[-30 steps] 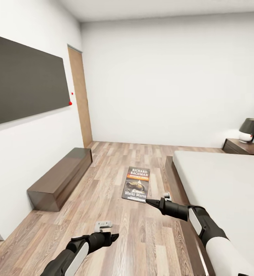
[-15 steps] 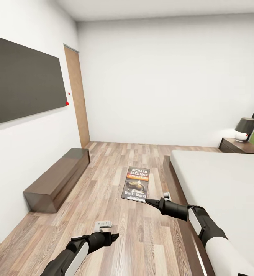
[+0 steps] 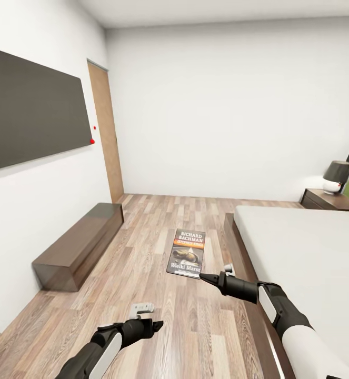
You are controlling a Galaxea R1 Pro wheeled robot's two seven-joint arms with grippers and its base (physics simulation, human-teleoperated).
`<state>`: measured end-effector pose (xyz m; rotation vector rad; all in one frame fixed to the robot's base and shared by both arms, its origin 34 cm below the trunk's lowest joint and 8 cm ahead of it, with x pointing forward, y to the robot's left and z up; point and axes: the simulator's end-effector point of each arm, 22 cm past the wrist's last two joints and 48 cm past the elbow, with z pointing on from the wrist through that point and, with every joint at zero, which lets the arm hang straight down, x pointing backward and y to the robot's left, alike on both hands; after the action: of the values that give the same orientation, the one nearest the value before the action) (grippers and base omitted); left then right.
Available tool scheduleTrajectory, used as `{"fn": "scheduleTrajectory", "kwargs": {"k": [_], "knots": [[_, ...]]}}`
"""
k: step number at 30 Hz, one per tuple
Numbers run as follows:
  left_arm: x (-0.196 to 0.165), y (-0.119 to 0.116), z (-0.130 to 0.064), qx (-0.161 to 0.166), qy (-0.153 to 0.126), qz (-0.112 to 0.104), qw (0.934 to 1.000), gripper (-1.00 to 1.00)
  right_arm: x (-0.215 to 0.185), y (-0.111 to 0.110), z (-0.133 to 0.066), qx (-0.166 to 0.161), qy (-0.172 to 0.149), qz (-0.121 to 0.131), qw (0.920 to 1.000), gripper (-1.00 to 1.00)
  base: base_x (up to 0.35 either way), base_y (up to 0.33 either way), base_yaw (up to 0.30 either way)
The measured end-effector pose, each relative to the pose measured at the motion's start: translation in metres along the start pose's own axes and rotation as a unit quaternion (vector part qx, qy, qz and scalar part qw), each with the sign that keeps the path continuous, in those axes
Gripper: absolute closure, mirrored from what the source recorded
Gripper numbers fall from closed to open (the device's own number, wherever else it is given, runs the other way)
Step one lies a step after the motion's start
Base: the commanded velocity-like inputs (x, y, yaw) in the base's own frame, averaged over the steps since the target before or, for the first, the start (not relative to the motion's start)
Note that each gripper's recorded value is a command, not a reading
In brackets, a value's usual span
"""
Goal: In the bedroom, move the book from the bed onto either nightstand, and place the two sandals side by side next to the bed.
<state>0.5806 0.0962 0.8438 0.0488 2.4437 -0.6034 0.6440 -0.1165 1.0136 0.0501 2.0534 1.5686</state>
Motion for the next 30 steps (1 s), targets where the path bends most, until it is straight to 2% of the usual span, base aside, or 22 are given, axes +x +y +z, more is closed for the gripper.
{"fn": "scheduleTrajectory", "kwargs": {"k": [13,30], "knots": [[0.007,0.003,0.004,-0.001,0.008,-0.004,1.0000,-1.00,0.004,-0.008,0.002,0.002,0.003,0.008,1.0000,1.00,0.000,0.000,-0.020],[0.016,0.006,0.009,-0.002,0.017,-0.008,0.9998,-1.00,0.008,-0.018,0.004,0.005,0.006,0.017,0.9998,1.00,0.000,0.000,-0.109]]}}
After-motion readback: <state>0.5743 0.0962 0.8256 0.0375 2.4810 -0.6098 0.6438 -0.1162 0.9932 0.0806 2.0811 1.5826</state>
